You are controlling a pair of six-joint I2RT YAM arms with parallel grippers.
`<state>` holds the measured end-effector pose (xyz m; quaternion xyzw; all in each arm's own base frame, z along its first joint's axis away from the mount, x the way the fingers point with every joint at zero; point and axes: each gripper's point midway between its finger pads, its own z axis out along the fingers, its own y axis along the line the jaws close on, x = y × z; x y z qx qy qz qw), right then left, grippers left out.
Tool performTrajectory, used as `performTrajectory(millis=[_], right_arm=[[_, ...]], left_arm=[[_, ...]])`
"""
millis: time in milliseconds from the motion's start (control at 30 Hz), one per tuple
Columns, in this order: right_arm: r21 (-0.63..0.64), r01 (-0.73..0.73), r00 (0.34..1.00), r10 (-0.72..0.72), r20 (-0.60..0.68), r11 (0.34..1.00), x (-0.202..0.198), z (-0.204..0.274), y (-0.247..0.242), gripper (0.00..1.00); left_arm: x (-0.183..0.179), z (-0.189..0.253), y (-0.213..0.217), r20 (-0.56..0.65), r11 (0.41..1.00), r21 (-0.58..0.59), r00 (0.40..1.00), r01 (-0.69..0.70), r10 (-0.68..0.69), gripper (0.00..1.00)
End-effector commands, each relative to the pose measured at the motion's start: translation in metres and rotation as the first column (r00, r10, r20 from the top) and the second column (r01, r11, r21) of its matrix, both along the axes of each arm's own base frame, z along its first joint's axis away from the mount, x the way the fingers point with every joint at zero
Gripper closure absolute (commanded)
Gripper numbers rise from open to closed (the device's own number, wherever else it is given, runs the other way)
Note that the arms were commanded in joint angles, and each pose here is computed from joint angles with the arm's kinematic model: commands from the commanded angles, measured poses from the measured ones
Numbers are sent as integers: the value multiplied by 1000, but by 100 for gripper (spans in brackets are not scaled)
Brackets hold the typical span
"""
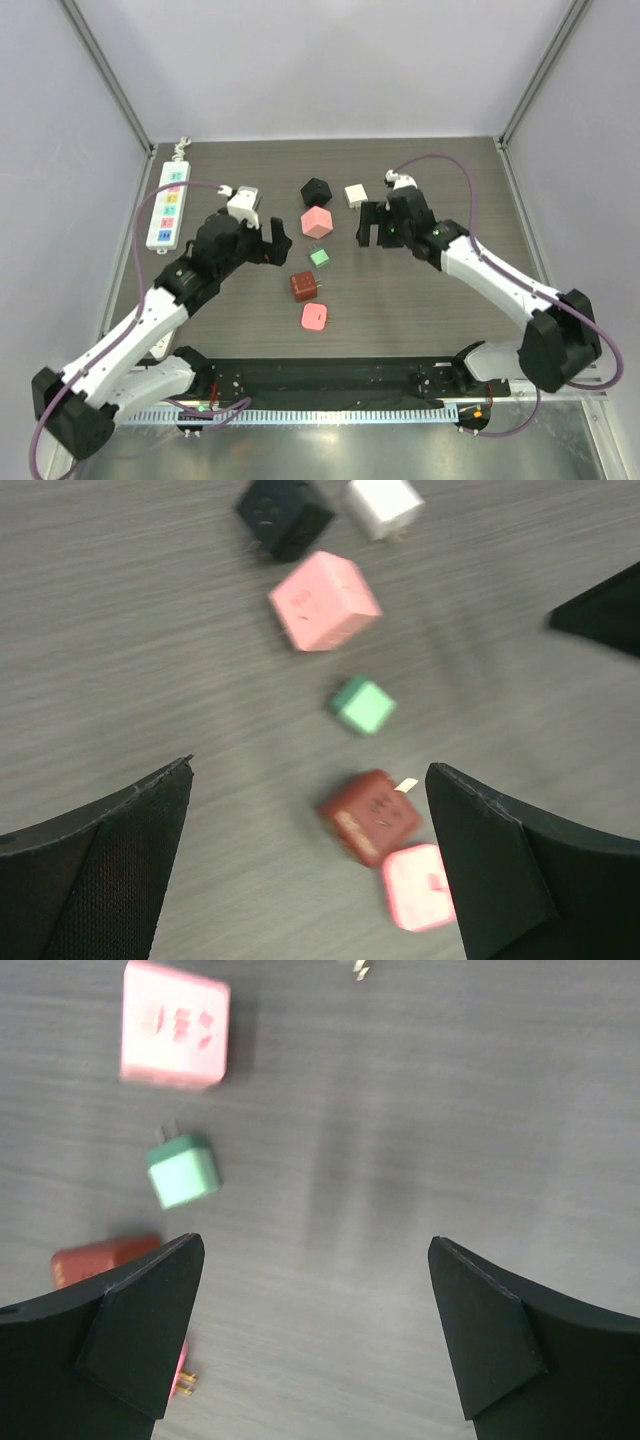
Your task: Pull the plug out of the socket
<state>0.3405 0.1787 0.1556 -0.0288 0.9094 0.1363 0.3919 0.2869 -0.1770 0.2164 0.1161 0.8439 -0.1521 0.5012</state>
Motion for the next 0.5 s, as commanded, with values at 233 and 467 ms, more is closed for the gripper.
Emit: performTrajectory(millis=[233,467], right_arm=[[260,182,983,-181,-29,948,-82,-32,-3,0],[497,80,988,-135,76,864,-120,-36,1,0]], left_arm=[[-83,-25,-17,-2,856,-505,992,107,-125,0],[-119,-23,-17,38,728,-665,981,167,-190,0]])
